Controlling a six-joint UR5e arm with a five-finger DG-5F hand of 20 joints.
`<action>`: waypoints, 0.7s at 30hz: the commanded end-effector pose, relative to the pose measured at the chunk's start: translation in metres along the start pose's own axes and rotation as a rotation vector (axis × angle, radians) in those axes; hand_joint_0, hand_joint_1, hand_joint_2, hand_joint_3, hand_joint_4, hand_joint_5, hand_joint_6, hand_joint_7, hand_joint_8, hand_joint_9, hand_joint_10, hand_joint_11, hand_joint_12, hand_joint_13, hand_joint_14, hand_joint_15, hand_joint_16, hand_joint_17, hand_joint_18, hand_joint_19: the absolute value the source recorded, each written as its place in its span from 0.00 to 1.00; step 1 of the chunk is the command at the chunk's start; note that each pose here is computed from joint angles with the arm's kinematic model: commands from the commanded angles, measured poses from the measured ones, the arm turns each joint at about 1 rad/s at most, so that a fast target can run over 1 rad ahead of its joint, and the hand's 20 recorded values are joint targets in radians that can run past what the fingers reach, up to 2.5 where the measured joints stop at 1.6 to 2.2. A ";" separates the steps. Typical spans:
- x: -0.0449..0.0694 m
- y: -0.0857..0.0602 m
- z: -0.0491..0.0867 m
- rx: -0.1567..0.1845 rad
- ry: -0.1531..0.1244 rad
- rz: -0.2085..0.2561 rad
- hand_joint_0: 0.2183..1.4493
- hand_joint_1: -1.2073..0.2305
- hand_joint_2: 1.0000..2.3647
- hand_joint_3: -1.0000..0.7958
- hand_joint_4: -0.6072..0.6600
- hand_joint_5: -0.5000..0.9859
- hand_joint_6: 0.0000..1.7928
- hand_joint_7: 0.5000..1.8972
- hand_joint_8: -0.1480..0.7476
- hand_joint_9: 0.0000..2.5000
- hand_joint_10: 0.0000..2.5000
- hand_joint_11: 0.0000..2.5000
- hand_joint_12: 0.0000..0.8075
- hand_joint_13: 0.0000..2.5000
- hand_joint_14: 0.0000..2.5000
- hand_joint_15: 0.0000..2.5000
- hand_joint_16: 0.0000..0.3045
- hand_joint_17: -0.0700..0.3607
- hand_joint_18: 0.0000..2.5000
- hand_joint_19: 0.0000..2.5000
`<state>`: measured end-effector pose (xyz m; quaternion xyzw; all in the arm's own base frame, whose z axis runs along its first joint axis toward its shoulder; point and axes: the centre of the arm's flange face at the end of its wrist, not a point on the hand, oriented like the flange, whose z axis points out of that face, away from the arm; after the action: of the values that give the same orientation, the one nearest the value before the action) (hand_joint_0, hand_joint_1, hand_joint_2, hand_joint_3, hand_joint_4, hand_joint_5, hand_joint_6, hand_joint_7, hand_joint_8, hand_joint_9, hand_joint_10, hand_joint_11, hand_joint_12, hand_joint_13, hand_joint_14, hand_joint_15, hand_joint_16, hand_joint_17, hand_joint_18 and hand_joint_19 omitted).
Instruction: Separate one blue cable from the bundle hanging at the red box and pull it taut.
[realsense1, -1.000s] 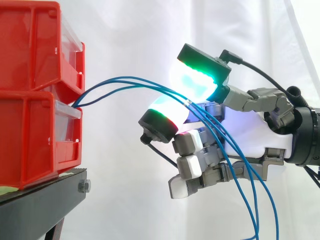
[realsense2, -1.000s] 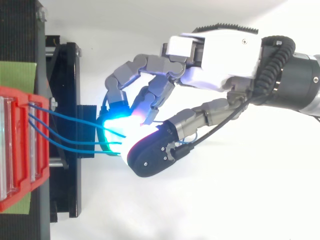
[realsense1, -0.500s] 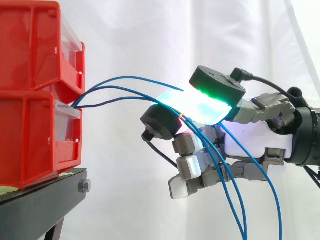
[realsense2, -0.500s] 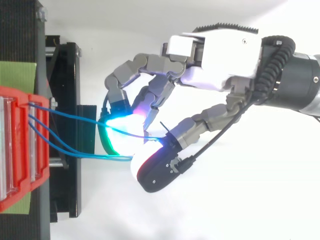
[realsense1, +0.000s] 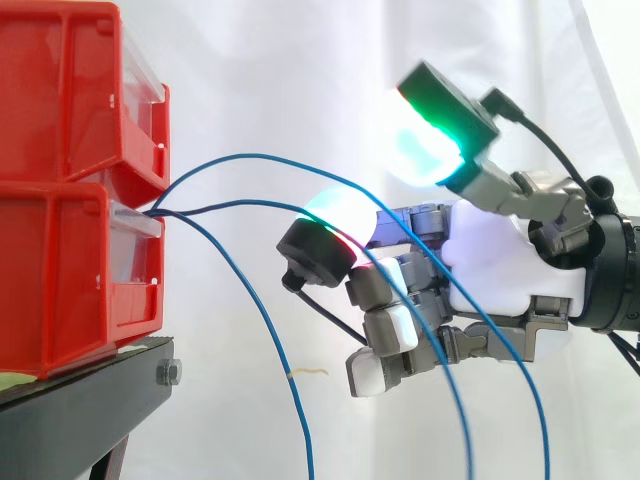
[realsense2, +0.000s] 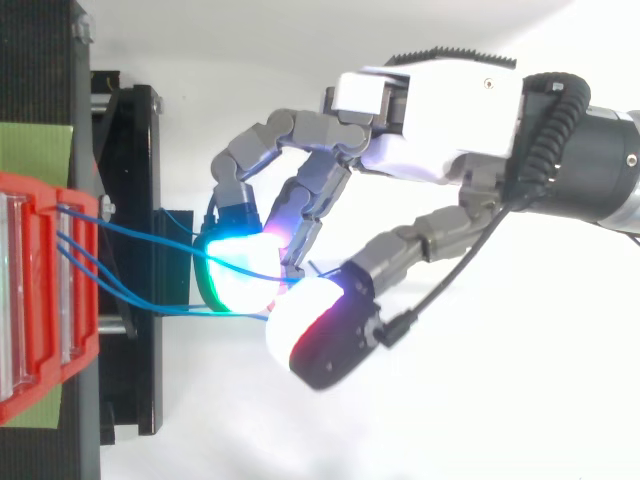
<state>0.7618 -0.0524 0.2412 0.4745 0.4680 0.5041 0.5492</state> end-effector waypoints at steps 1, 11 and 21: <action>0.000 0.000 0.000 0.000 -0.001 -0.001 0.28 0.44 0.00 0.28 0.62 0.22 0.49 0.48 0.61 0.46 0.01 0.33 0.50 0.46 0.01 0.25 0.18 0.45 0.36 0.22; -0.001 0.000 0.000 0.000 -0.001 0.001 0.34 0.35 0.01 0.43 0.60 0.22 0.52 0.59 0.63 0.45 0.01 0.34 0.50 0.46 0.01 0.25 0.18 0.45 0.36 0.22; 0.003 0.000 0.000 -0.001 -0.005 0.002 0.40 0.34 0.01 0.35 0.54 0.20 0.53 0.57 0.61 0.43 0.01 0.34 0.49 0.45 0.01 0.25 0.18 0.45 0.35 0.21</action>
<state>0.7620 -0.0502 0.2413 0.4755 0.4663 0.5040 0.5499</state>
